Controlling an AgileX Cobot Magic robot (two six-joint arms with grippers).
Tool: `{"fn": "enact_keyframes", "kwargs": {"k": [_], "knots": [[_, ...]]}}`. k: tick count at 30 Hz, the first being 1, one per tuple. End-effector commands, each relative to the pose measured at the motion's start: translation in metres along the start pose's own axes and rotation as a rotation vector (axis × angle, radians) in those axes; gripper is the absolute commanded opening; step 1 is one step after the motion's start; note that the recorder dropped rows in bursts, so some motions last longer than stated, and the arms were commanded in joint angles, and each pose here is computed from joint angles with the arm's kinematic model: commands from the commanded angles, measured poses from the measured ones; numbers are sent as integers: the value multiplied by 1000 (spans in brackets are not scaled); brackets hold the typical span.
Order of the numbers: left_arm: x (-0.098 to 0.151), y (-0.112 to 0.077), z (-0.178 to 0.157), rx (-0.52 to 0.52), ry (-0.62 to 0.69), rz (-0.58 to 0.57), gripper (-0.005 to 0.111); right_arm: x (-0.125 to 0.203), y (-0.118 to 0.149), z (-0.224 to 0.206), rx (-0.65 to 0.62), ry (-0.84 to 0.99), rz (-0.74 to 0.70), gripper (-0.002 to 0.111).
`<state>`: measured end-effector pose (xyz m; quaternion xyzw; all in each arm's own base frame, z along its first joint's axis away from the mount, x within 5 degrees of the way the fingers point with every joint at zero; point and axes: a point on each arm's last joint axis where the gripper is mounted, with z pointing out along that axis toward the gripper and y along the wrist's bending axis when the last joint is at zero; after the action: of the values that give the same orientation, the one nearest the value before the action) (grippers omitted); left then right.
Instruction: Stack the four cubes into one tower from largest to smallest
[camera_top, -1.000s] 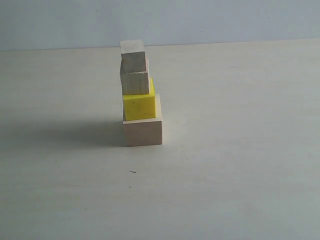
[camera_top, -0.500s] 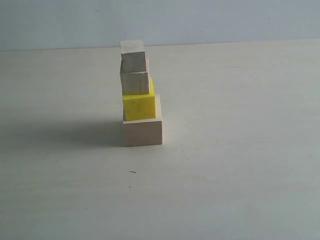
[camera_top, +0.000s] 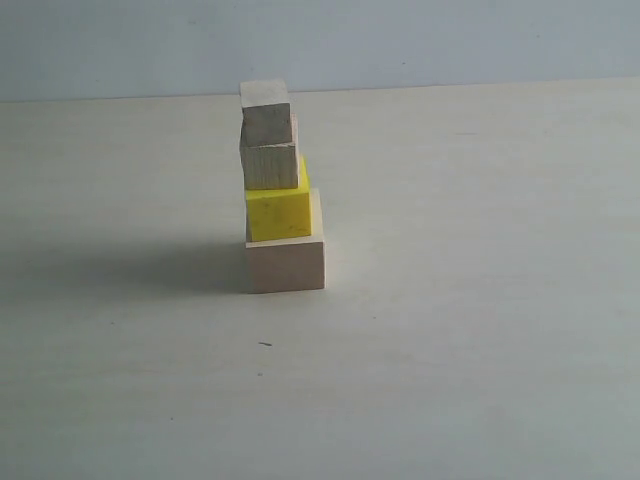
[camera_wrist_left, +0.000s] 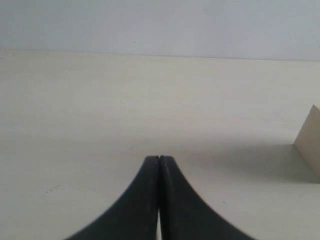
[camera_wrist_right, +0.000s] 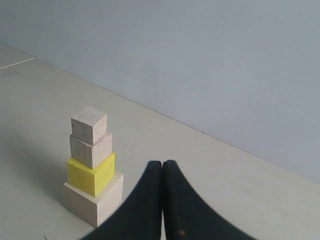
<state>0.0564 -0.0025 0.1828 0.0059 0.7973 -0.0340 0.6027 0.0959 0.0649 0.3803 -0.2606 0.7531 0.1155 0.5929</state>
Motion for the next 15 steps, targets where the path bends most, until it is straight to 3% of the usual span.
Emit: {"fn": "enact_keyframes", "kwargs": {"k": [1,10,15], "knots": [[1,0,0,2,-4,-3,0,1,0,0,1,-4,3,0],[1,0,0,2,-4,-3,0,1,0,0,-5,-2,11,0],[1,0,0,2,-4,-3,0,5,11,7,-96,57,-46,0]]}}
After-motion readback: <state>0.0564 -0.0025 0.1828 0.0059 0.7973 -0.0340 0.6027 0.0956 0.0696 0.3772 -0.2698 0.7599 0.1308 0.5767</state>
